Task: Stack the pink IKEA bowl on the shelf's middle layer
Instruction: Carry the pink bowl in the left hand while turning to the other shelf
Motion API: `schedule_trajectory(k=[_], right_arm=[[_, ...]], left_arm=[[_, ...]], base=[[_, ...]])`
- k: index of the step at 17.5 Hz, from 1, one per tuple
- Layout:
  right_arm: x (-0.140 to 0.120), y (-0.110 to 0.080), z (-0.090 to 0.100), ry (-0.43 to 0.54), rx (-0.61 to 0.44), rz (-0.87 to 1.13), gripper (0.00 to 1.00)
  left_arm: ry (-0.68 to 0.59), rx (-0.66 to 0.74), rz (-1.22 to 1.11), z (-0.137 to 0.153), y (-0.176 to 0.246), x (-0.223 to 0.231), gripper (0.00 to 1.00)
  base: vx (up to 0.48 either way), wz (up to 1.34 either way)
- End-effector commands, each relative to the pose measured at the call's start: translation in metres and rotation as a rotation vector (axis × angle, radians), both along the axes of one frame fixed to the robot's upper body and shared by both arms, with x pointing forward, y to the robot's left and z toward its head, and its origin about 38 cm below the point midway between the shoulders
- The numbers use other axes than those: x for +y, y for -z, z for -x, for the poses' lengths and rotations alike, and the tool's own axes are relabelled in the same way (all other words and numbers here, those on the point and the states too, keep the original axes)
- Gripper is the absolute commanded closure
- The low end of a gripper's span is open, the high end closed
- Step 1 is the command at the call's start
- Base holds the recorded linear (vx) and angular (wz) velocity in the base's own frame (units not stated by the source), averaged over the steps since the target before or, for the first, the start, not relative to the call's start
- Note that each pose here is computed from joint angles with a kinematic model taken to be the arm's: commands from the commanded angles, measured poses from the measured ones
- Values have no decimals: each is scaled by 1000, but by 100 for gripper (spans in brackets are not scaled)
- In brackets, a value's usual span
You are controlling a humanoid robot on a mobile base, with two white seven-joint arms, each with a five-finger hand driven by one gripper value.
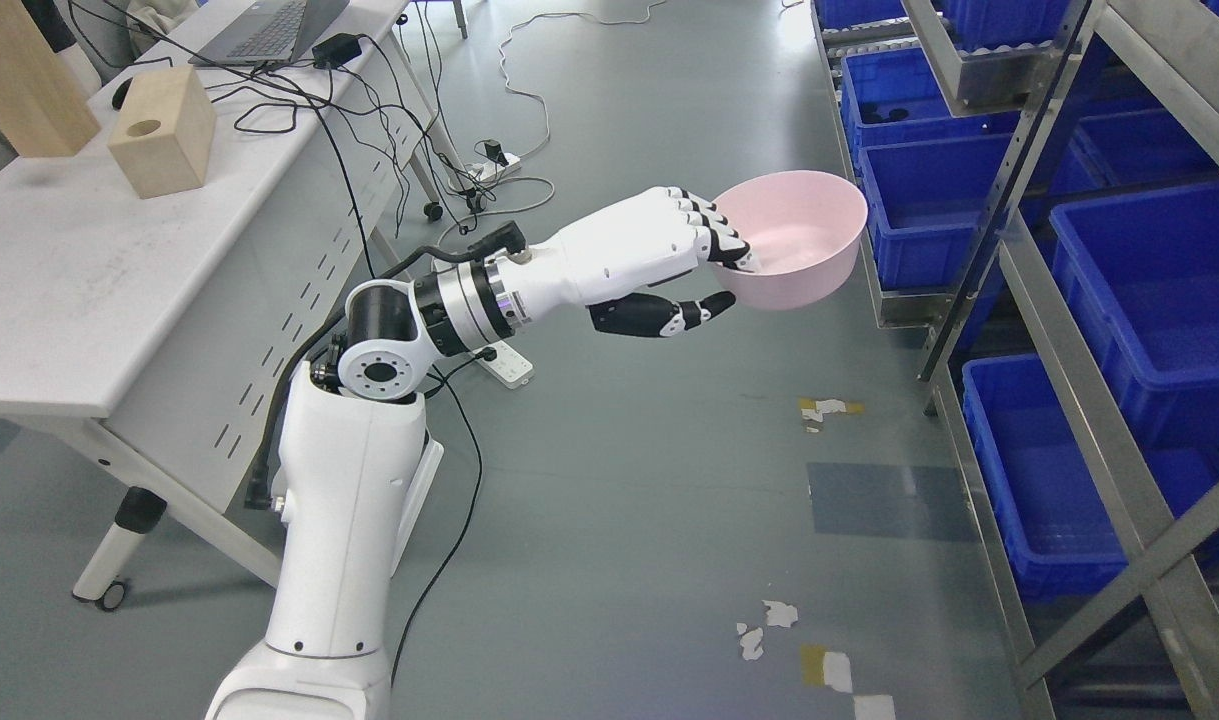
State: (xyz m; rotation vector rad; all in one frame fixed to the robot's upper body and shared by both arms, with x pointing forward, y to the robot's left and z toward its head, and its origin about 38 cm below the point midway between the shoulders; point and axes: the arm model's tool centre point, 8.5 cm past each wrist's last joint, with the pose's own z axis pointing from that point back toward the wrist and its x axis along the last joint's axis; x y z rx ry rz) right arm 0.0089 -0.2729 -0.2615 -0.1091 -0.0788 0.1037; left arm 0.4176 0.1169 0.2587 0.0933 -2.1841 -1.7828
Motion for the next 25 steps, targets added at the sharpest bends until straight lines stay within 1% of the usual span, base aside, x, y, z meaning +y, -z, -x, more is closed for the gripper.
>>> schedule_trajectory(k=[1, 9, 12, 16, 22, 24, 25], right_arm=[[-11, -1, 8, 0, 3, 16, 0], [-11, -1, 8, 0, 3, 16, 0], [-11, -1, 8, 0, 3, 16, 0], [-11, -1, 8, 0, 3, 16, 0], [-11, -1, 8, 0, 3, 16, 0], [-11, -1, 8, 0, 3, 16, 0], [-11, -1, 8, 0, 3, 16, 0]], left_arm=[[10, -58, -3, -6, -22, -3, 99], [70, -58, -36, -1, -19, -24, 99], [114, -85, -64, 0, -28, -40, 98], [114, -103, -74, -9, -42, -43, 98], [171, -99, -119, -2, -36, -63, 98], [170, -106, -120, -3, -38, -63, 98], [162, -131, -117, -6, -49, -61, 98]], base=[[239, 87], [219, 18], [113, -21], [20, -208], [19, -646], [33, -1124], [33, -1250]])
